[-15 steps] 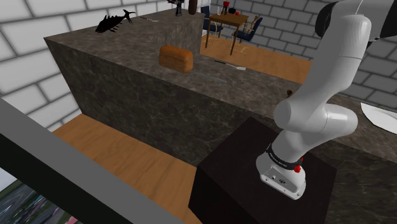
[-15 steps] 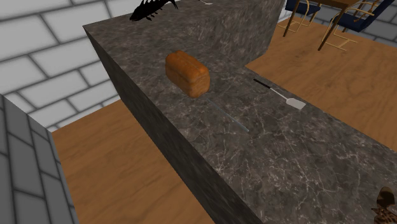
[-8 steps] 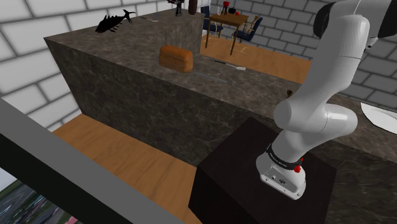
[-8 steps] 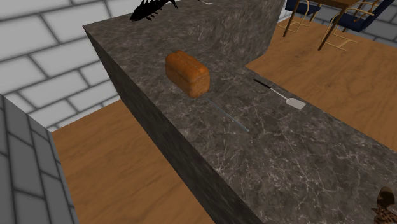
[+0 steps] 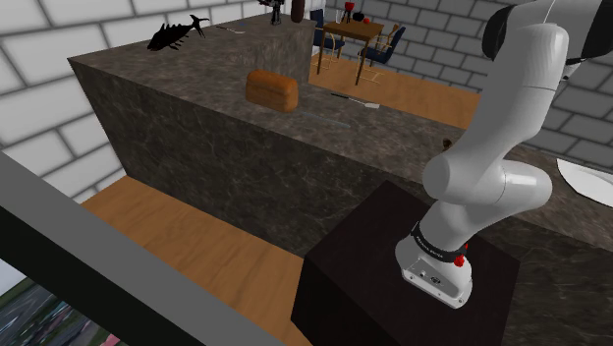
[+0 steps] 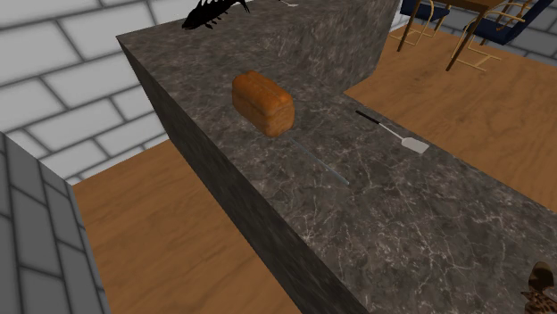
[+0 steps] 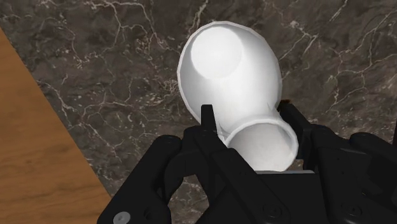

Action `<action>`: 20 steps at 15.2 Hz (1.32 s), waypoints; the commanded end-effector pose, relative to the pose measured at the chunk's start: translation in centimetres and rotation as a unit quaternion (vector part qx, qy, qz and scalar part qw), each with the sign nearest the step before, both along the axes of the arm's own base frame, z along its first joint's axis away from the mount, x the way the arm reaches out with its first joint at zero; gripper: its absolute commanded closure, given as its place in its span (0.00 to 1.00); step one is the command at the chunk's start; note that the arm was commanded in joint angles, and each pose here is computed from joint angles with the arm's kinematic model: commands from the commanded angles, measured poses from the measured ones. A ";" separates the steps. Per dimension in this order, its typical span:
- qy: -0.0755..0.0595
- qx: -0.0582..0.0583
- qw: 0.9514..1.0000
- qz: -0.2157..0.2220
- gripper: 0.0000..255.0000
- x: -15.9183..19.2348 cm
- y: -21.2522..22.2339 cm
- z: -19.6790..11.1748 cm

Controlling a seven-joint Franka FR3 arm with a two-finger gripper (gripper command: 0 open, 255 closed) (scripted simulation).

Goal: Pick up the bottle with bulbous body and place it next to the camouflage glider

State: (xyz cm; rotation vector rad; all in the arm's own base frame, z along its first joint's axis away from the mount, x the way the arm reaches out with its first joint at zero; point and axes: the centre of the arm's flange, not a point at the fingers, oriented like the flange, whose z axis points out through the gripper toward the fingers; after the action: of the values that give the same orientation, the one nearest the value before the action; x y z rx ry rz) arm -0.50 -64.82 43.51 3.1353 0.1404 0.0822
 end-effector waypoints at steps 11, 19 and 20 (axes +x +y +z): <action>0.000 0.000 1.000 0.000 0.00 -0.2 0.0 4.0; 0.000 0.000 1.000 0.000 0.00 -0.3 0.0 5.0; 0.000 0.000 1.000 0.000 0.00 -0.3 0.0 5.0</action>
State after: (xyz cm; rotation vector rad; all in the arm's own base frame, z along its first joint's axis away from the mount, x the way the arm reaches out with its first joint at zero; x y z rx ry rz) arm -0.76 -64.82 48.51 3.1346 0.1404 0.0823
